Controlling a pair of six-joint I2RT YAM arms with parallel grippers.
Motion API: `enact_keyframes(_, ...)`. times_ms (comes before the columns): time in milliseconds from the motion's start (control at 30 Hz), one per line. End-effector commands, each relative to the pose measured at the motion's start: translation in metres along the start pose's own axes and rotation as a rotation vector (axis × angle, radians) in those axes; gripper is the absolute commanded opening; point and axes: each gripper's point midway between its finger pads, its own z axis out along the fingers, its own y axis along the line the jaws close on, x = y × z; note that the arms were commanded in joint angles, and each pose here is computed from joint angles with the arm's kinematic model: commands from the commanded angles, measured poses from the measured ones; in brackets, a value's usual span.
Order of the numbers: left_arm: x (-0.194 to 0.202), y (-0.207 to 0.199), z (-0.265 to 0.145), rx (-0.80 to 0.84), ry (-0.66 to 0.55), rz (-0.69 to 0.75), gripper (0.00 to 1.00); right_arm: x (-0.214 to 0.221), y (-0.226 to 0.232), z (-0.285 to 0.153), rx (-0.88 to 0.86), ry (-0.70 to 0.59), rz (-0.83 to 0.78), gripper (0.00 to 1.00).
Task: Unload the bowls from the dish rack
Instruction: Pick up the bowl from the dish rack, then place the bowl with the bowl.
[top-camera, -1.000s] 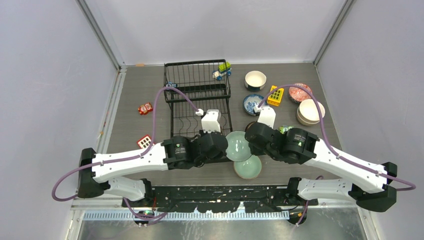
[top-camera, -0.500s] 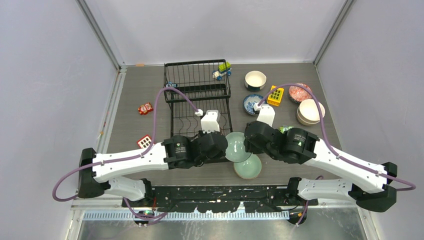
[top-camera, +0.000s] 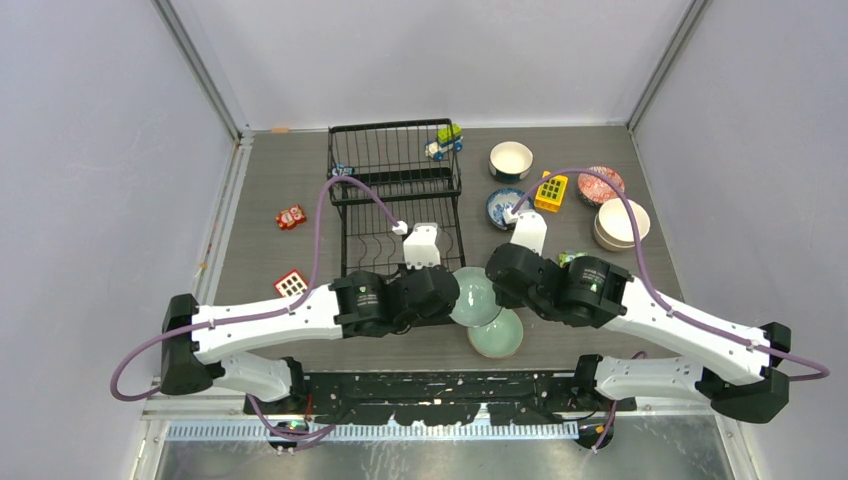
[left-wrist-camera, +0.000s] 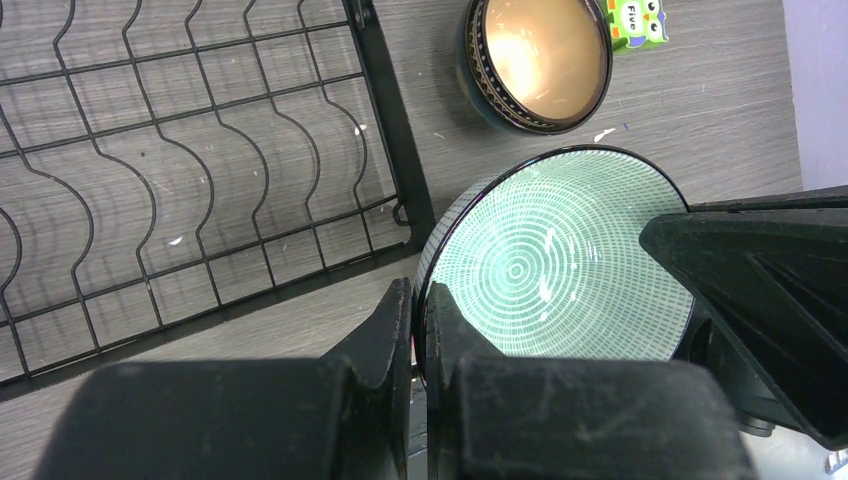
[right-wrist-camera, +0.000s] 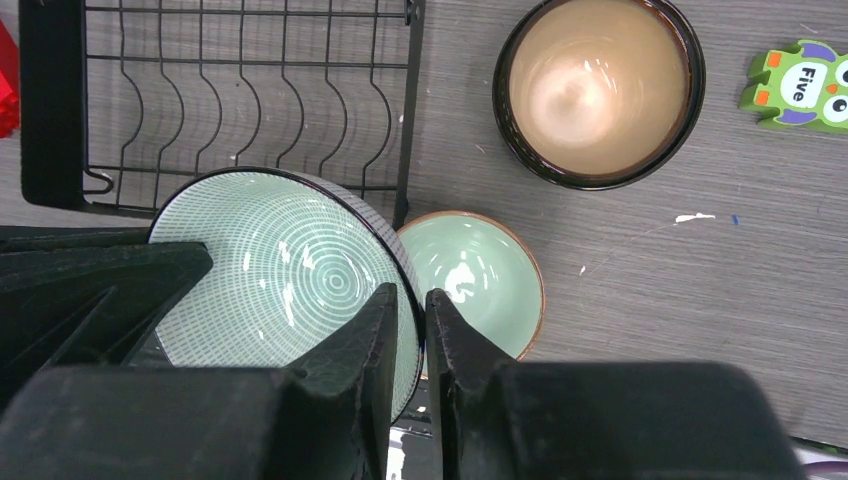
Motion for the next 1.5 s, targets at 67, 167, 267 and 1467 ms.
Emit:
enact_keyframes(67, -0.024, -0.021, -0.008, 0.064, -0.055, -0.089, 0.0, -0.001, 0.0, 0.006, 0.018, -0.019, -0.01, 0.2)
enact_keyframes(167, -0.023, -0.021, -0.008, 0.067, -0.051, -0.089, 0.0, 0.0, 0.001, 0.007, 0.016, -0.017, -0.014, 0.14)
enact_keyframes(267, -0.023, -0.021, -0.009, 0.073, -0.052, -0.093, 0.0, 0.001, -0.001, 0.007, 0.022, -0.014, -0.022, 0.01)
enact_keyframes(1467, 0.026, 0.079, -0.021, 0.054, -0.059, -0.106, 1.0, 0.07, -0.037, 0.038, 0.029, 0.138, 0.162, 0.01)
